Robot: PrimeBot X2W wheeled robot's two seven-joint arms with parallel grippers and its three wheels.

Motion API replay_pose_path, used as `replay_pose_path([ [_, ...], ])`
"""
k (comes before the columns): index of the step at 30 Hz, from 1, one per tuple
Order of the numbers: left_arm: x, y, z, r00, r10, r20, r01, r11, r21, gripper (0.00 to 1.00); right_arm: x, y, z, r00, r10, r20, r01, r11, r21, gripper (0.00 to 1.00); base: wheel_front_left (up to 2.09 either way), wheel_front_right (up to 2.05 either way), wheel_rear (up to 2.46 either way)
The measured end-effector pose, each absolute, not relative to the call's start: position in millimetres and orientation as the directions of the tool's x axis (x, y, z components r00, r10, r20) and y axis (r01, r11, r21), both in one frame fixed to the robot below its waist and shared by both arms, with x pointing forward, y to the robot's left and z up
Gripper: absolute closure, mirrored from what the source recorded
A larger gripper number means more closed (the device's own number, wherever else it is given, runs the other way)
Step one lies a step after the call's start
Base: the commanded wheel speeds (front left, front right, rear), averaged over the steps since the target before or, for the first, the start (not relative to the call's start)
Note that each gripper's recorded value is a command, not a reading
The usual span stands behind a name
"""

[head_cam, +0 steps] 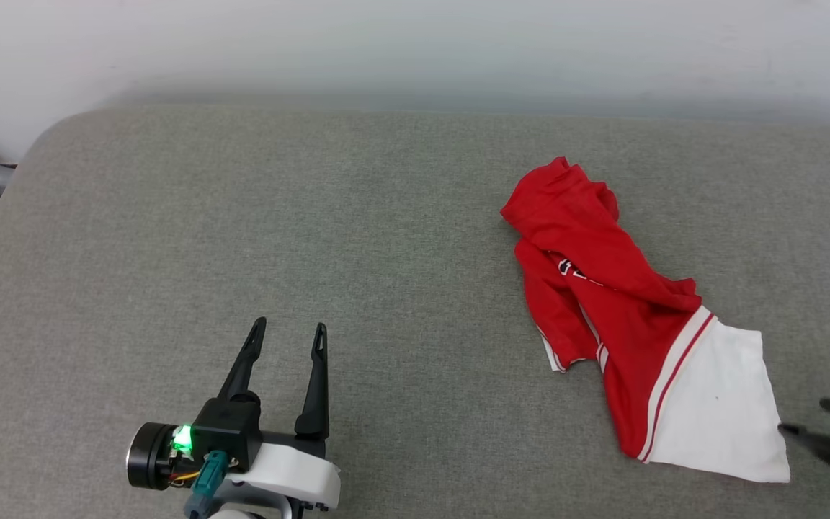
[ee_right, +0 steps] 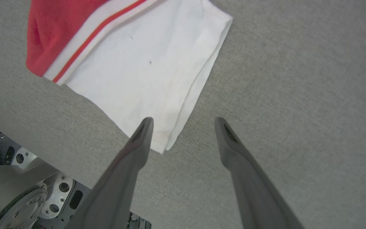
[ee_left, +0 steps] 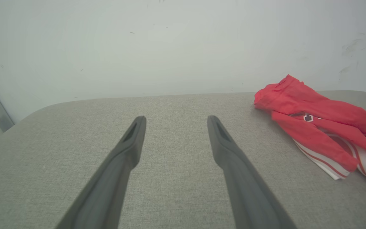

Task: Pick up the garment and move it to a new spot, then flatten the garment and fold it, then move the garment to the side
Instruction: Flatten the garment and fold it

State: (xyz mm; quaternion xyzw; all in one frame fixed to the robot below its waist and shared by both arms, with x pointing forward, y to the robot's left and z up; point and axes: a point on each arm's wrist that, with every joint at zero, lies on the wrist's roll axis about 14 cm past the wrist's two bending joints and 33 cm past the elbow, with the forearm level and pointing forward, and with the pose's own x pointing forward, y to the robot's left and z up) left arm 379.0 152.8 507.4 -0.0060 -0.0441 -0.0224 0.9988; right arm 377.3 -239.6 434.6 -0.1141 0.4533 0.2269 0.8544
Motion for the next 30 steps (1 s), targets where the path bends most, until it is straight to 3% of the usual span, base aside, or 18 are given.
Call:
replay_pose_path([
  [8,379,159,502,0.997,-0.025,0.070,0.026,1.000,-0.009,0.00,353,-230,376,0.347,0.265,-0.900,-0.445,0.891,0.091,0.00,0.00,0.00,0.00],
  [11,378,163,500,0.998,-0.014,0.063,0.014,1.000,-0.007,0.00,348,-229,363,0.317,0.253,-0.914,-0.432,0.896,0.098,0.00,0.00,0.00,0.00],
  [14,378,165,499,0.998,-0.006,0.061,0.007,1.000,-0.006,0.00,350,-223,361,0.336,0.265,-0.904,-0.444,0.891,0.096,0.00,0.00,0.00,0.00],
  [15,378,165,499,0.998,-0.003,0.062,0.004,1.000,-0.005,0.00,351,-221,362,0.352,0.273,-0.896,-0.442,0.892,0.098,0.55,0.00,0.00,0.00],
  [16,378,166,500,0.998,-0.001,0.064,0.001,1.000,-0.005,0.00,355,-220,365,0.376,0.280,-0.883,-0.439,0.893,0.096,1.00,0.00,0.00,0.00],
  [21,378,162,505,0.997,-0.013,0.078,0.014,1.000,-0.008,0.00,371,-227,389,0.500,0.289,-0.817,-0.397,0.914,0.080,1.00,0.00,0.00,0.00],
  [25,378,156,511,0.995,-0.029,0.097,0.030,0.999,-0.011,0.00,386,-271,419,0.609,0.202,-0.767,-0.291,0.956,0.021,1.00,0.00,0.00,0.00],
  [30,377,154,514,0.994,-0.034,0.106,0.035,0.999,-0.013,0.00,374,-327,419,0.630,0.076,-0.773,-0.122,0.993,-0.002,1.00,0.00,0.00,0.00],
])
